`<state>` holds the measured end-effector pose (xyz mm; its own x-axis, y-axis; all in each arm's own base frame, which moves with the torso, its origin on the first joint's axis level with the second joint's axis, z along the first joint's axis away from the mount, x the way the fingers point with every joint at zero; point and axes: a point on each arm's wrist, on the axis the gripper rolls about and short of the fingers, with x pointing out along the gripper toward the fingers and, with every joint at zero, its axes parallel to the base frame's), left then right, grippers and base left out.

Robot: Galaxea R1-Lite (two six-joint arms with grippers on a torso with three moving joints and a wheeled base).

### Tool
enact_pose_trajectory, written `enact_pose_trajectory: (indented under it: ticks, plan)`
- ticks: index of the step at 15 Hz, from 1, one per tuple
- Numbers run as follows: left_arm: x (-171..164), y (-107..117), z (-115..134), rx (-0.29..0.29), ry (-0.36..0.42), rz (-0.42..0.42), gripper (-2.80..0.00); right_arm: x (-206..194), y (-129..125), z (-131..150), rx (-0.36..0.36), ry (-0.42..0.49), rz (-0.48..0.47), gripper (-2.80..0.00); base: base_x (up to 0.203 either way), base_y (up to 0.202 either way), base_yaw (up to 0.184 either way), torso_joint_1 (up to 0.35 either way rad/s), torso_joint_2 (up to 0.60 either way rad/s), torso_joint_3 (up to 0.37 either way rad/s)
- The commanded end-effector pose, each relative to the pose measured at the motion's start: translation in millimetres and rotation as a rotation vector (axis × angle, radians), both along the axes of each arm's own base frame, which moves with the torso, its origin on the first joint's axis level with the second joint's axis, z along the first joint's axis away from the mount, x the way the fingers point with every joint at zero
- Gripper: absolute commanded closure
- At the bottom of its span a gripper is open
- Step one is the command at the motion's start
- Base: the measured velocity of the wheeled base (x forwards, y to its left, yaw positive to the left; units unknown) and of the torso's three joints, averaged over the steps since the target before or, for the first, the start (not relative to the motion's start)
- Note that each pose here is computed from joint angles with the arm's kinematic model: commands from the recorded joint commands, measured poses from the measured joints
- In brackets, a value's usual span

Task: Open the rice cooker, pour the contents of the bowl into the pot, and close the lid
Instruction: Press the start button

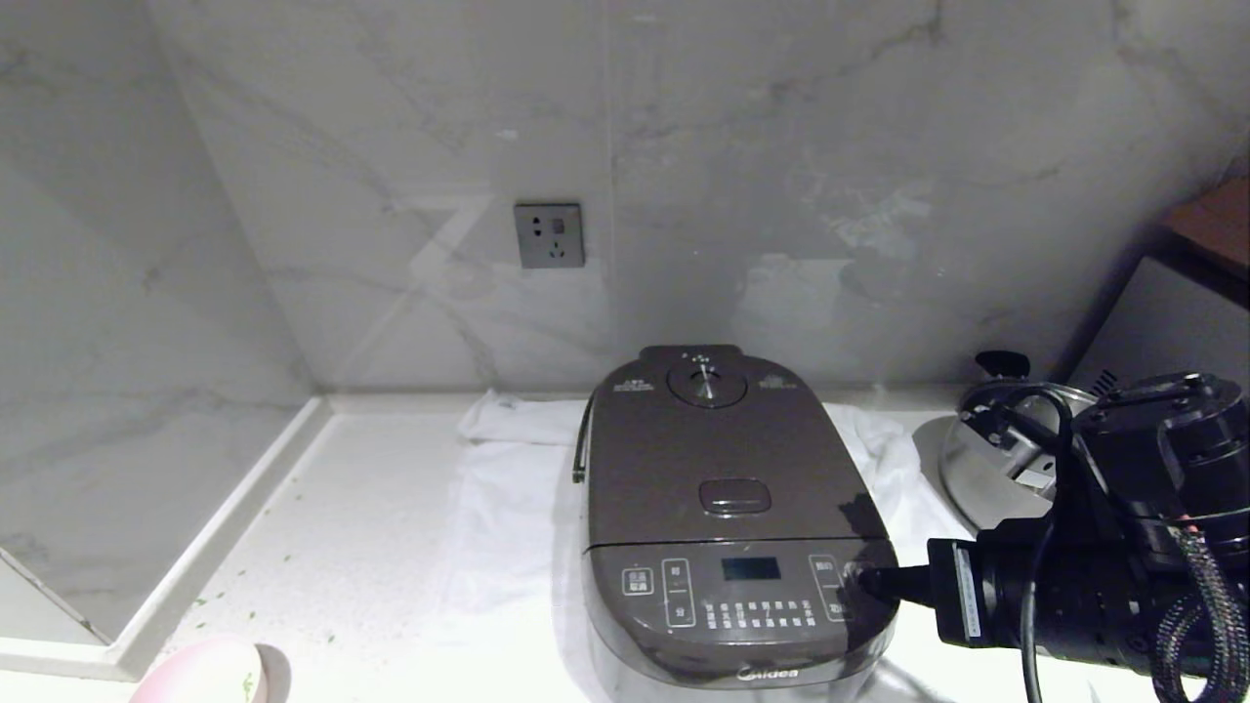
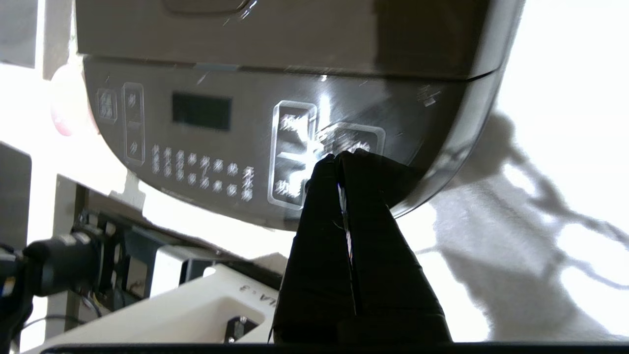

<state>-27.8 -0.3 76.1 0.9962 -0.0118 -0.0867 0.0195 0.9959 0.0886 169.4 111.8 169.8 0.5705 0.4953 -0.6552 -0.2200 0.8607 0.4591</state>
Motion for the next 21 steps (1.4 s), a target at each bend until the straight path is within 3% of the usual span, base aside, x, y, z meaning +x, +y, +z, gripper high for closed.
enact_pose_trajectory:
  ticks: [1,8,14,17,21]
  plan:
    - [0.1,0.0,-0.3,0.000,0.002,0.001,0.00,5.2,-1.6,-0.7,-0.001,0.001,-0.017,0.00,0.000,0.000,0.000,0.000,0.00,0.000]
    - [0.1,-0.1,-0.1,0.000,0.003,0.000,0.00,11.0,2.6,-3.0,0.006,0.006,-0.009,0.00,0.000,0.000,0.000,0.000,0.00,0.000]
    - [0.1,0.0,-0.2,-0.003,0.001,0.001,0.00,13.0,4.3,-21.0,-0.018,0.073,0.000,0.00,0.000,0.000,0.000,0.000,0.00,0.000]
    - [0.1,0.0,-0.2,-0.004,0.001,0.001,0.00,16.9,6.3,-24.4,0.006,0.038,-0.003,0.00,0.000,0.000,0.000,0.000,0.00,0.000]
    - [0.1,0.0,-0.2,-0.004,0.001,0.001,0.00,13.2,4.3,-3.2,0.046,-0.032,-0.004,0.00,0.000,0.000,0.000,0.000,0.00,0.000]
